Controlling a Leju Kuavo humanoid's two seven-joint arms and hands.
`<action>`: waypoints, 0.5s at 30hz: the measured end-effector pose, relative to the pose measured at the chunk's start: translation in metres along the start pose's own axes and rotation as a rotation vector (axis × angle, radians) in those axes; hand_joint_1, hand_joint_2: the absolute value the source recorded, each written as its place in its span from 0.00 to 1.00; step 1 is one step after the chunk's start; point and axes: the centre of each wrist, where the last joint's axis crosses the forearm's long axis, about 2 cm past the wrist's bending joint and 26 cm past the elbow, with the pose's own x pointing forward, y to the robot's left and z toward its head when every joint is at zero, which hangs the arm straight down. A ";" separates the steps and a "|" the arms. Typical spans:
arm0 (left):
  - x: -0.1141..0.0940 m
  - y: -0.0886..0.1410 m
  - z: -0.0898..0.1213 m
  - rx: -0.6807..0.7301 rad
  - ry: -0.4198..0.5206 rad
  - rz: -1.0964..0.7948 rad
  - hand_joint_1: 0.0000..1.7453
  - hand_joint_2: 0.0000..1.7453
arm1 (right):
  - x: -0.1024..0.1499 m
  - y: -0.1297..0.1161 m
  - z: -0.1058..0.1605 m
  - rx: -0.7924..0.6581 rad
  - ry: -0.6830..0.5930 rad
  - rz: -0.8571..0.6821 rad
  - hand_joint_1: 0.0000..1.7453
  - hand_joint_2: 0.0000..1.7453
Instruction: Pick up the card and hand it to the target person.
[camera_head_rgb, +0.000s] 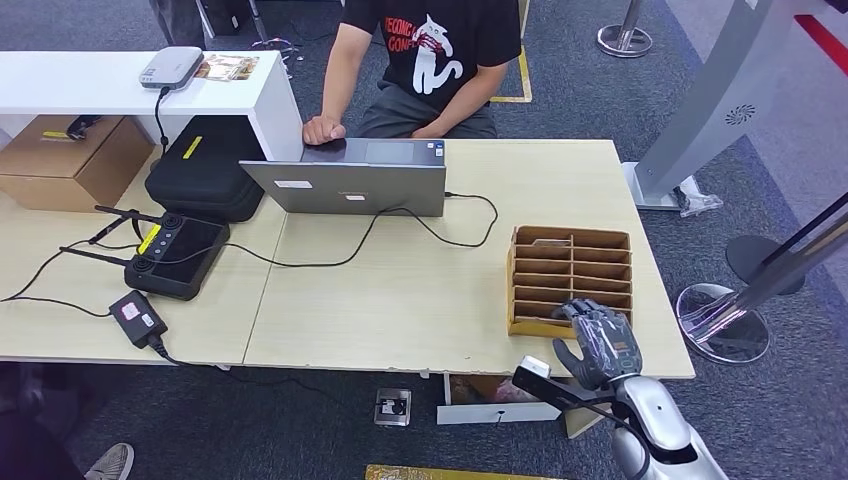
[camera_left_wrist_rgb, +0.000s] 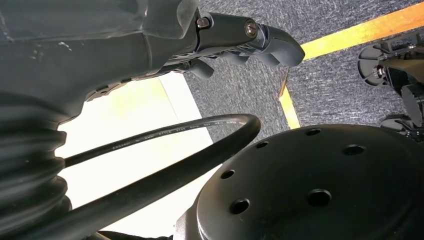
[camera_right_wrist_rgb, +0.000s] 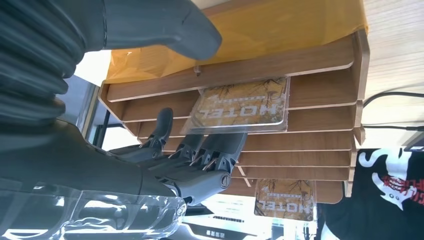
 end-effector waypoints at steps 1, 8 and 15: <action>0.000 0.000 0.000 0.000 0.000 0.001 0.00 1.00 | 0.000 0.000 0.001 -0.001 0.000 0.000 0.46 1.00; -0.001 0.000 0.000 0.000 -0.001 0.002 0.00 1.00 | 0.005 0.001 0.007 -0.004 0.009 0.010 0.63 1.00; -0.001 0.000 0.000 0.004 -0.002 0.002 0.00 1.00 | 0.007 -0.001 0.014 -0.019 0.015 0.022 0.75 1.00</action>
